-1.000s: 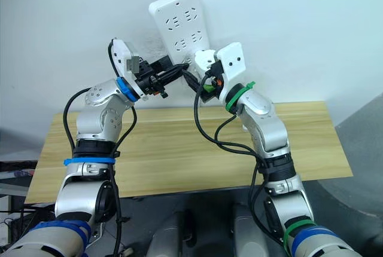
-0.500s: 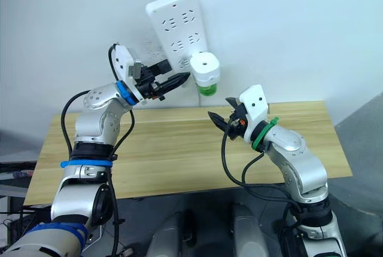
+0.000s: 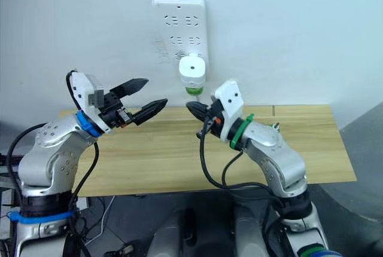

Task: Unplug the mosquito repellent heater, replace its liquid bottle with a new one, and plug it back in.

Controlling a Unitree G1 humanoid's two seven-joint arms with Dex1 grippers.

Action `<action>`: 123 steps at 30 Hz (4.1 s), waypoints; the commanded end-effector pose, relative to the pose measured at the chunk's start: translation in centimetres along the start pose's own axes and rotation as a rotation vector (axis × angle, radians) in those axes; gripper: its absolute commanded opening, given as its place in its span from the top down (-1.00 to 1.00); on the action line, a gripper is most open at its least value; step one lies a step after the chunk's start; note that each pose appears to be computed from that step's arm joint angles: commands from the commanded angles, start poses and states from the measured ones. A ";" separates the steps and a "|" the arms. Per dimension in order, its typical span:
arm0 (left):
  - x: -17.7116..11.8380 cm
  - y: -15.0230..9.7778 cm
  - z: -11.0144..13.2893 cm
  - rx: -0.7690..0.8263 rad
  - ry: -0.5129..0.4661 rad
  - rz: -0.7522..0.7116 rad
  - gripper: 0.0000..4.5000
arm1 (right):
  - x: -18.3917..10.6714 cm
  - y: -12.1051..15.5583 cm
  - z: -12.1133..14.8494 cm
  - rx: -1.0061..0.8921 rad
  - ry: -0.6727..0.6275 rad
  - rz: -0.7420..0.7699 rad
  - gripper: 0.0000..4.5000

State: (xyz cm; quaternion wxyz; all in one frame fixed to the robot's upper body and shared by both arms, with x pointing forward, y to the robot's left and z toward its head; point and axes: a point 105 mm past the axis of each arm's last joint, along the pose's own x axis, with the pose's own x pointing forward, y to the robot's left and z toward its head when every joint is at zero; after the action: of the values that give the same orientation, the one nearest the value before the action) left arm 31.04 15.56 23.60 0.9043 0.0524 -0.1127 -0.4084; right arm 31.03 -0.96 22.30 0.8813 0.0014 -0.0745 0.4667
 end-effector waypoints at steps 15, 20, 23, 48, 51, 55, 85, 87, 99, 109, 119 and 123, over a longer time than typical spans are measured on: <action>0.3 -3.1 3.0 -0.008 -0.045 -0.038 -1.00 | 0.8 -2.6 1.6 -0.062 -0.116 -0.142 0.98; 0.4 -2.8 3.0 -0.012 -0.048 -0.034 -1.00 | 1.1 -3.1 1.9 -0.049 -0.132 -0.176 0.98; 0.5 -2.8 2.9 -0.012 -0.047 -0.039 -1.00 | 1.1 -3.4 1.9 -0.020 -0.142 -0.194 0.98; 0.7 -2.3 3.0 0.005 -0.048 -0.046 -1.00 | 0.7 -2.0 1.8 0.078 -0.135 -0.115 0.98; 0.8 -2.3 3.0 0.006 -0.050 -0.046 -1.00 | 0.7 -2.2 1.9 0.081 -0.141 -0.124 0.98; 0.9 -2.2 3.1 0.006 -0.051 -0.048 -1.00 | 0.6 -2.6 2.1 0.091 -0.157 -0.149 0.98; 1.1 -2.2 3.1 0.003 -0.057 -0.055 -1.00 | 0.1 -6.5 3.0 0.286 -0.243 -0.396 0.98; 1.1 -2.2 3.1 0.003 -0.056 -0.056 -1.00 | 0.2 -5.8 2.8 0.246 -0.215 -0.346 0.98; 0.5 -1.1 2.4 0.027 -0.020 -0.024 -1.00 | -2.1 -0.3 1.6 0.038 -0.013 0.132 0.98; -4.3 5.0 0.2 0.166 0.268 0.125 -1.00 | -10.5 -8.8 4.0 -0.259 0.186 0.013 0.10; -7.8 10.1 -0.4 0.214 0.355 0.211 -1.00 | -16.6 -14.5 4.3 -0.365 0.306 -0.149 -0.99; -7.9 10.5 -0.9 0.224 0.363 0.207 -1.00 | -17.2 -15.7 4.4 -0.375 0.311 -0.219 -0.99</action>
State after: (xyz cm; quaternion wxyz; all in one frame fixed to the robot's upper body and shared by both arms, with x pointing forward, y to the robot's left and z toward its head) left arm 33.93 28.48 22.01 0.9389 0.1928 0.0264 -0.2839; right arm 34.06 -23.47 23.61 0.9093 -0.2054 0.0045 0.3619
